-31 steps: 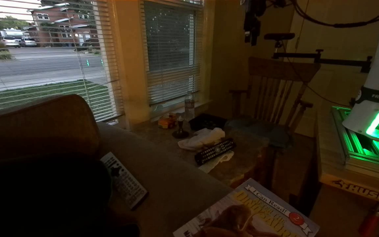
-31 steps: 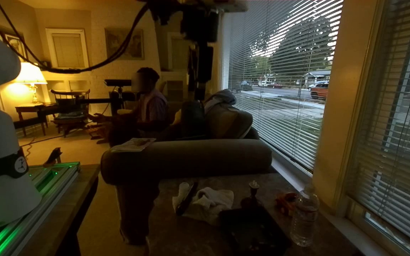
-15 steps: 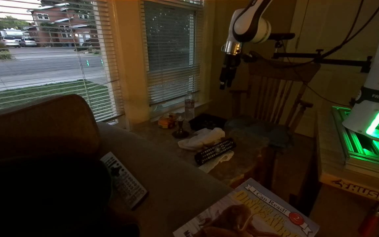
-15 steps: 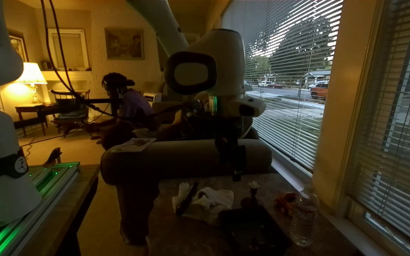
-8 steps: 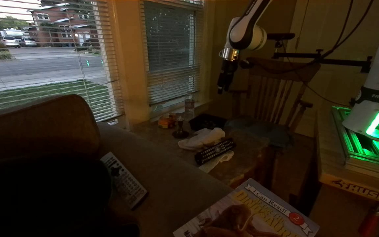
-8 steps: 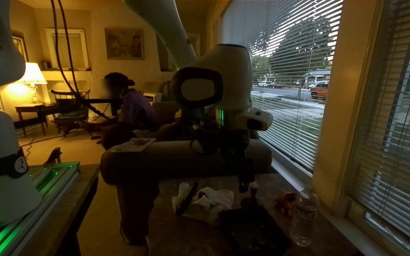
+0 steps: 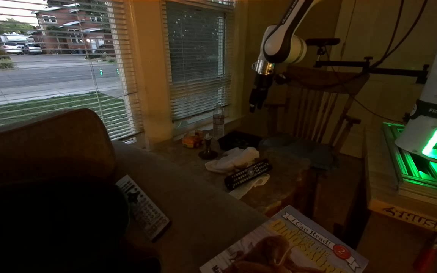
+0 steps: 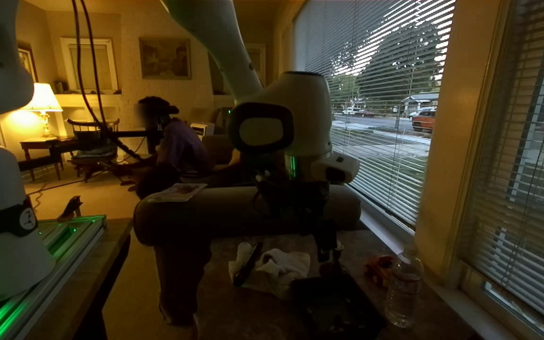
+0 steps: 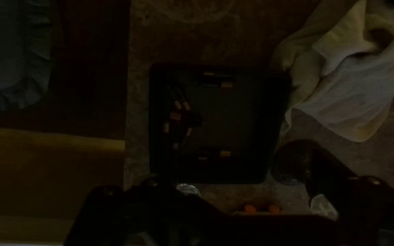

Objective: Remove one object from the black box and put it on the countertop.

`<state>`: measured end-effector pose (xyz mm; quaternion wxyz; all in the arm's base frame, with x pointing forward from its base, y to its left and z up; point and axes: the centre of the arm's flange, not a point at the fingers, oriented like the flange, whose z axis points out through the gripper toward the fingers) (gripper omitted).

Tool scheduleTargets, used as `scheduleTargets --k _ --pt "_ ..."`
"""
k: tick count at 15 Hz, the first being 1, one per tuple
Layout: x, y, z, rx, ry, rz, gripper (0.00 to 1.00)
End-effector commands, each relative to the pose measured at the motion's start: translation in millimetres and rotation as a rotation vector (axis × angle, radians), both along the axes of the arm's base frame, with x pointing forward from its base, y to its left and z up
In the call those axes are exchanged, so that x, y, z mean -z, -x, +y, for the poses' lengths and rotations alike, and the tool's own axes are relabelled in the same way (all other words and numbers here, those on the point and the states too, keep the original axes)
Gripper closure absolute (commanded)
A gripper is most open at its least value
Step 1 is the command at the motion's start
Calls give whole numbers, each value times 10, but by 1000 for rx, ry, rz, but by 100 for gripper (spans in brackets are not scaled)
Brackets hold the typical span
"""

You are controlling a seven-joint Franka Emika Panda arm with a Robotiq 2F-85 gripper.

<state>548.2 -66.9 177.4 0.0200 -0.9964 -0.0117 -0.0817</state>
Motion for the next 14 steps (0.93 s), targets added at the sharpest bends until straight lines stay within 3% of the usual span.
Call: scheduleTargets --k 1,14 --pt "312 -148 103 10 4 -29 0" --pt "1153 -619 -21 63 32 -70 0"
